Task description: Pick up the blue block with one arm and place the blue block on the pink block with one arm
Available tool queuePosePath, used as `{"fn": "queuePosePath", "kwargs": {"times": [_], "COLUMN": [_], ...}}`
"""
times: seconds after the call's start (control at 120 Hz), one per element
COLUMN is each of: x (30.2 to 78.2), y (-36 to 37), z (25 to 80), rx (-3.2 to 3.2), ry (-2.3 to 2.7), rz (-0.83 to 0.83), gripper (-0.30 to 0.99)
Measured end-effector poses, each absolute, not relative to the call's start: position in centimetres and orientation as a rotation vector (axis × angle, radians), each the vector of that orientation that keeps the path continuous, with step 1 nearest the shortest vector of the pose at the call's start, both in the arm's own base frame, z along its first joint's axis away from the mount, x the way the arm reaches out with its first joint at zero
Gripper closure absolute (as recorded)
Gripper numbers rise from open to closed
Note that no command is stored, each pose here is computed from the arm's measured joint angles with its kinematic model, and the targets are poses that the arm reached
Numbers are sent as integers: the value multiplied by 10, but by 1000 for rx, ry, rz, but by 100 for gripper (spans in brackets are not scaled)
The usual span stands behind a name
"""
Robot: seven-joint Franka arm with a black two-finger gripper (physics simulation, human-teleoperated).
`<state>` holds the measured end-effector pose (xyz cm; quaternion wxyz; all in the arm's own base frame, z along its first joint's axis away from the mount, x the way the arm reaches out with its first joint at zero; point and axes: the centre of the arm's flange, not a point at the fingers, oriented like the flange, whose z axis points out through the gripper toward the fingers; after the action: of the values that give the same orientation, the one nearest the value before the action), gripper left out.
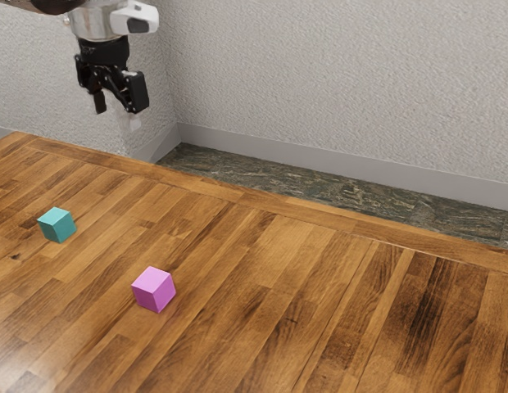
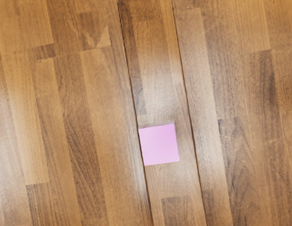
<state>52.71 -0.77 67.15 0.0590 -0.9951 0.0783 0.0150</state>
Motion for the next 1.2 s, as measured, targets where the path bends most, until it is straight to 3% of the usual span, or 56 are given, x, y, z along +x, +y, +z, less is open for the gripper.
{"fn": "queuePosePath", "kwargs": {"times": [0.217,0.358,0.425,0.492,0.558,0.933,1.2], "x": [535,569,583,575,567,565,562], "y": [27,76,149,243,293,387,423], "z": [669,601,553,511,485,365,312], "rx": [-3010,-3013,-3023,-3035,-3049,-3121,-3118], "ry": [114,92,-7,-158,-206,-59,91], "rz": [-9,64,108,140,133,107,66], "gripper": [0,0,0,0,0,0,0]}}
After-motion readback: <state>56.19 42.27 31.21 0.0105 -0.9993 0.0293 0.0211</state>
